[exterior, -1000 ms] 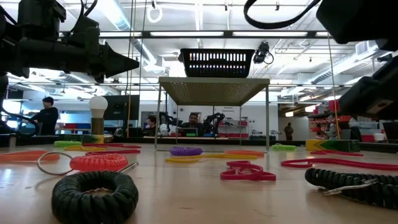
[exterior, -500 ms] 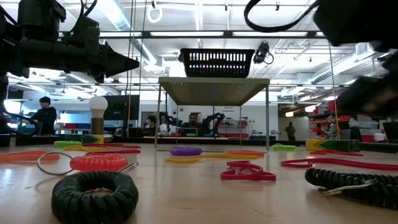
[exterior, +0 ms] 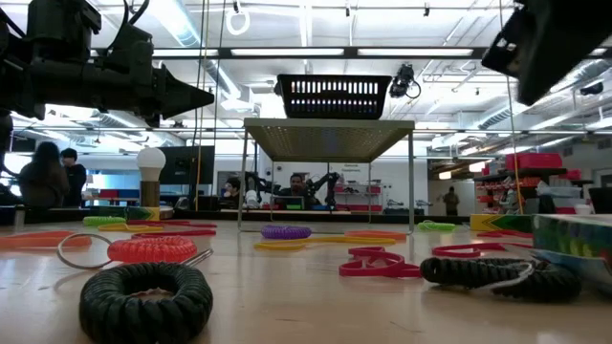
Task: Pick & Place Office Desk Supplies
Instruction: Put the yellow crayon box into the middle black bin on the shelf
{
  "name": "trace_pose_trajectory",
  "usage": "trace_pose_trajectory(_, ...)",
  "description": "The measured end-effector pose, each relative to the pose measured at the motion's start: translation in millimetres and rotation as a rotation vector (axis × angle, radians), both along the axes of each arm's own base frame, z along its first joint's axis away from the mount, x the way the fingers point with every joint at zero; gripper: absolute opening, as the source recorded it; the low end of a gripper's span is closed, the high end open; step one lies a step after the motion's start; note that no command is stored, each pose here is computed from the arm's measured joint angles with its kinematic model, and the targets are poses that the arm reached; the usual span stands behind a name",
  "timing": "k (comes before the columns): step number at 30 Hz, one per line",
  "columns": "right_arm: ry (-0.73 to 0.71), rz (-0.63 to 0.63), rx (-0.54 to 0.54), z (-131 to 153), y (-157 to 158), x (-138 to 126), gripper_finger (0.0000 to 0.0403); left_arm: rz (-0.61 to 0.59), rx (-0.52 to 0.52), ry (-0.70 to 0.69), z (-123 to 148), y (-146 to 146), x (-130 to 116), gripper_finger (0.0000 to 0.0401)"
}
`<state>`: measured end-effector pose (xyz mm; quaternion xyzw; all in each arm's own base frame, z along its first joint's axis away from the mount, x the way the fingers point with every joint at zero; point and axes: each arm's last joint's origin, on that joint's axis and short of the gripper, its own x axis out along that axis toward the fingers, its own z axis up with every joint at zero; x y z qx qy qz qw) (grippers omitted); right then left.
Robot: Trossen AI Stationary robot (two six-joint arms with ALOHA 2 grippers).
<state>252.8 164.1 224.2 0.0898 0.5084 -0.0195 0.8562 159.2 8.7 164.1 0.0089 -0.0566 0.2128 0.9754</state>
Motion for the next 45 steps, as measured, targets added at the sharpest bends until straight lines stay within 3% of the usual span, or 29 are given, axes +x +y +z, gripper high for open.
trace_pose_trajectory(4,0.036,-0.141,0.125,-19,-9,-5,0.001,0.0,0.0,0.0,0,0,0,0.0023)
trace_pose_trajectory(8,0.098,-0.18,0.247,-33,-14,4,0.0064,0.0,0.0,0.0,0,0,0,0.0023)
trace_pose_trajectory(14,0.173,-0.1,0.322,-52,-20,22,0.0164,0.0,0.0,0.0,0,0,0,0.0023)
trace_pose_trajectory(18,0.219,-0.023,0.323,-72,-18,29,0.0183,0.0,0.0,-0.002,0,0,0,0.0022)
trace_pose_trajectory(22,0.224,0.022,0.348,-84,-14,36,0.0156,0.0,0.0,-0.001,0,0,0,0.0023)
trace_pose_trajectory(31,0.175,0.048,0.353,-80,-12,38,0.001,0.0,0.0,0.0,0,0,0,0.0023)
trace_pose_trajectory(40,-0.029,0.03,0.201,-40,-23,32,0.0003,0.0,0.0,0.0,0,0,0,0.0023)
trace_pose_trajectory(45,-0.181,-0.009,0.059,-17,-28,26,0.0002,0.0,0.0,0.0,0,0,0,0.0022)
